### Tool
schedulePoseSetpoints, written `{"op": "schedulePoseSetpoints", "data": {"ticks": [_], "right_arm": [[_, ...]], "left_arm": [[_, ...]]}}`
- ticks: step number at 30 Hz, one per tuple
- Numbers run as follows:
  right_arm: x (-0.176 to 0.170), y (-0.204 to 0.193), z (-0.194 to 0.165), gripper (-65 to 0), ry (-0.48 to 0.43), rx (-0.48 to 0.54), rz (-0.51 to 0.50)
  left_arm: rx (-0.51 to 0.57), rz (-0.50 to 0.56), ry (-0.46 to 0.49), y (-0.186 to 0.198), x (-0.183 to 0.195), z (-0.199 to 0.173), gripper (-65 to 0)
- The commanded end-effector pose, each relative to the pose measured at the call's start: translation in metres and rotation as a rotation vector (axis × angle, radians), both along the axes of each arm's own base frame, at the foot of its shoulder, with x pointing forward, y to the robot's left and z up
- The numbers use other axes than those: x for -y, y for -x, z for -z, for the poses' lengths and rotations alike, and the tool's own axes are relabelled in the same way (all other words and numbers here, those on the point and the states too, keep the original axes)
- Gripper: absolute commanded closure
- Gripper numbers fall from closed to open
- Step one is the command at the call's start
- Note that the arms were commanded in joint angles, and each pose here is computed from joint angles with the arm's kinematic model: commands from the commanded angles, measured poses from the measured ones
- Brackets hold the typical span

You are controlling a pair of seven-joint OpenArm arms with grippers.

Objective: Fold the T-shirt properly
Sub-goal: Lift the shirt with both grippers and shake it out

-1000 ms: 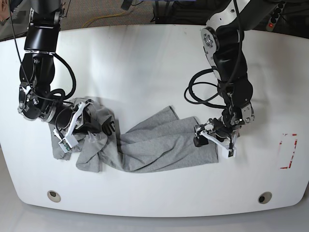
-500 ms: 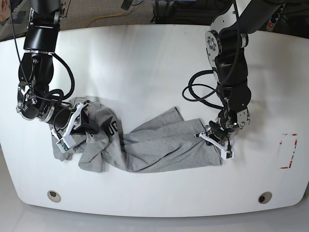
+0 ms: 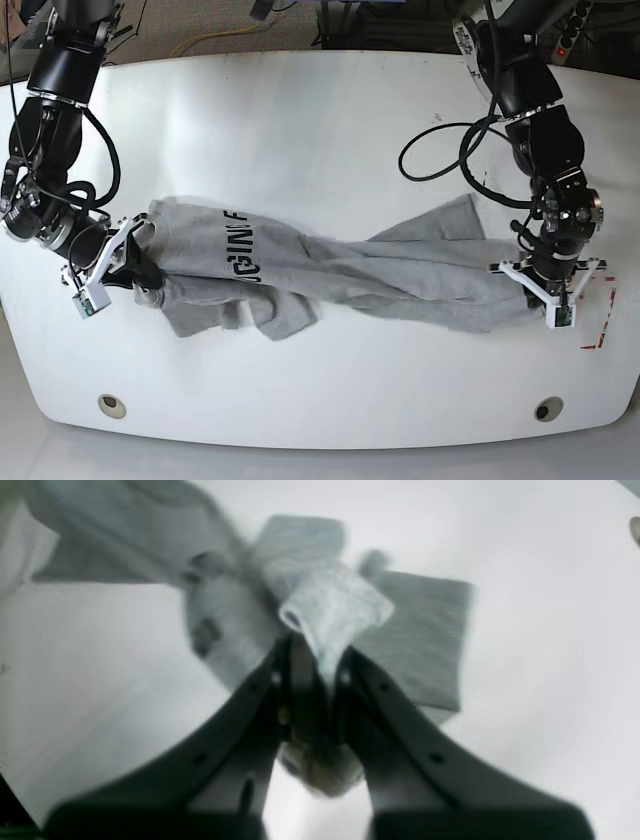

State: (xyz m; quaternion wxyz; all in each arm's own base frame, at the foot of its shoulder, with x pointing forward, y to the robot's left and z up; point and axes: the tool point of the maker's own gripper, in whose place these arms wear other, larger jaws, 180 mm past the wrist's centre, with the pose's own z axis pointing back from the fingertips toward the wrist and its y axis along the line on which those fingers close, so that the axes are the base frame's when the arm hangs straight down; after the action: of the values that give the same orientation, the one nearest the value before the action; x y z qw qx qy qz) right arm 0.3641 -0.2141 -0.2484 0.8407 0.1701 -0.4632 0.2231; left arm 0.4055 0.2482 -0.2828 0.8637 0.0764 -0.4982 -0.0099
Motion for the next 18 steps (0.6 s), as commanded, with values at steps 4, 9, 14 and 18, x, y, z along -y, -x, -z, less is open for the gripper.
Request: {"op": "schedulePoseSetpoints", "data": {"ticks": [4,9,14,18], "right_arm": [[0.0,-0.031,-0.064,0.0,0.001,0.178,-0.011],[-0.003,-0.068,-0.091,0.0,0.021,0.194,-0.048],[-0.003,-0.103,-0.141,0.0,0.005,0.258,-0.05],[-0.001,-0.125,-0.197,0.0,0.038,0.332,-0.058]], "left_arm": [[0.228,0.007,-0.119,0.0,-0.006,-0.09,0.0],[0.326,-0.012,-0.164,-0.011,-0.015,-0.14,0.0],[0.414,-0.054,-0.192,-0.024,-0.03,-0.199,0.0],[0.523,-0.085,-0.221,-0.028,-0.042,-0.258,0.0]]}}
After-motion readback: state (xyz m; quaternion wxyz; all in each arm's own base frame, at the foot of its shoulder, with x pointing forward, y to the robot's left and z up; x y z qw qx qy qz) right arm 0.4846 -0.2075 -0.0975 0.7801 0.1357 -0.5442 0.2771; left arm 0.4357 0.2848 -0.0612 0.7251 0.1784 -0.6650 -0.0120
